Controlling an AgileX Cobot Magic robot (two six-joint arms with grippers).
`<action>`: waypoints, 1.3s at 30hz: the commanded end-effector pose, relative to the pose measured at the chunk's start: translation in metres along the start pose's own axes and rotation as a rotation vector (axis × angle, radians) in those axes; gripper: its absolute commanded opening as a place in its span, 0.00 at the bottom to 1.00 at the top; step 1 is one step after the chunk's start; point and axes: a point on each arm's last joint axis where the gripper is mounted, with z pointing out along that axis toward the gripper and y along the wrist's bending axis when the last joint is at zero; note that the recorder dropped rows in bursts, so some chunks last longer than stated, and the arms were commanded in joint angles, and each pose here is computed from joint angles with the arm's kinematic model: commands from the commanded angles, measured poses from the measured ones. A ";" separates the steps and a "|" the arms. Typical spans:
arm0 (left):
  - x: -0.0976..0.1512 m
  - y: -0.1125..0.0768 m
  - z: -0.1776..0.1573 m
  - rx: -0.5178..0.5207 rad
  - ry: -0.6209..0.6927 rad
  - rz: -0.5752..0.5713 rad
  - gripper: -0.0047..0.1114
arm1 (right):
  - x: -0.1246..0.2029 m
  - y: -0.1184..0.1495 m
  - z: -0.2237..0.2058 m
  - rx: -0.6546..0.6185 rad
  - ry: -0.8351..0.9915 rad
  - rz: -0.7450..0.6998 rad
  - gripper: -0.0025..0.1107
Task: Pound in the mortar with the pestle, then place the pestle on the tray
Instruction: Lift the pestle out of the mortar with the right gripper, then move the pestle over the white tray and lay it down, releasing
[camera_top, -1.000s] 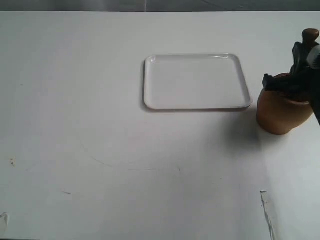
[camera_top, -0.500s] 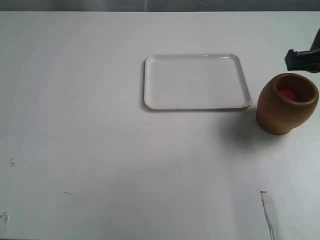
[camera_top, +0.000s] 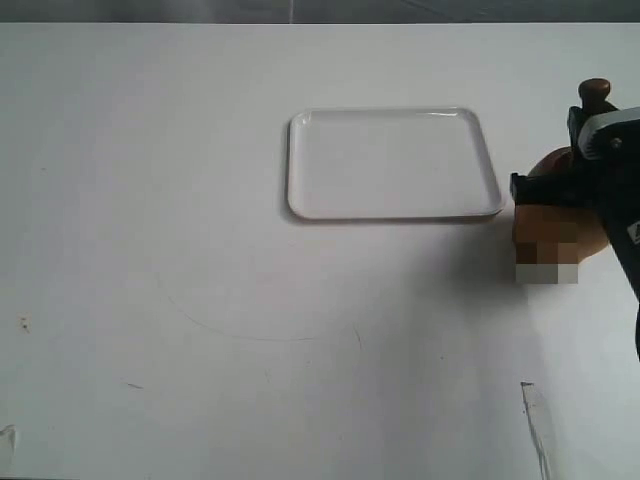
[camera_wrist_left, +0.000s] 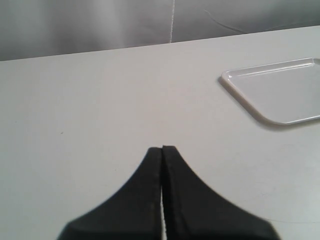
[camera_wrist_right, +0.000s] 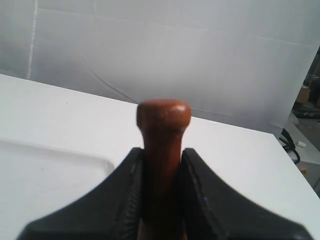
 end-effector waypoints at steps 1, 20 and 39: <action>0.000 -0.001 0.000 0.008 -0.007 -0.012 0.04 | 0.010 0.002 0.001 -0.015 0.054 -0.004 0.02; 0.000 -0.001 0.000 0.008 -0.007 -0.012 0.04 | -0.104 -0.020 -0.041 -0.109 -0.423 0.064 0.02; 0.000 -0.001 0.000 0.008 -0.007 -0.012 0.04 | -0.145 0.064 0.088 -0.542 0.433 0.018 0.02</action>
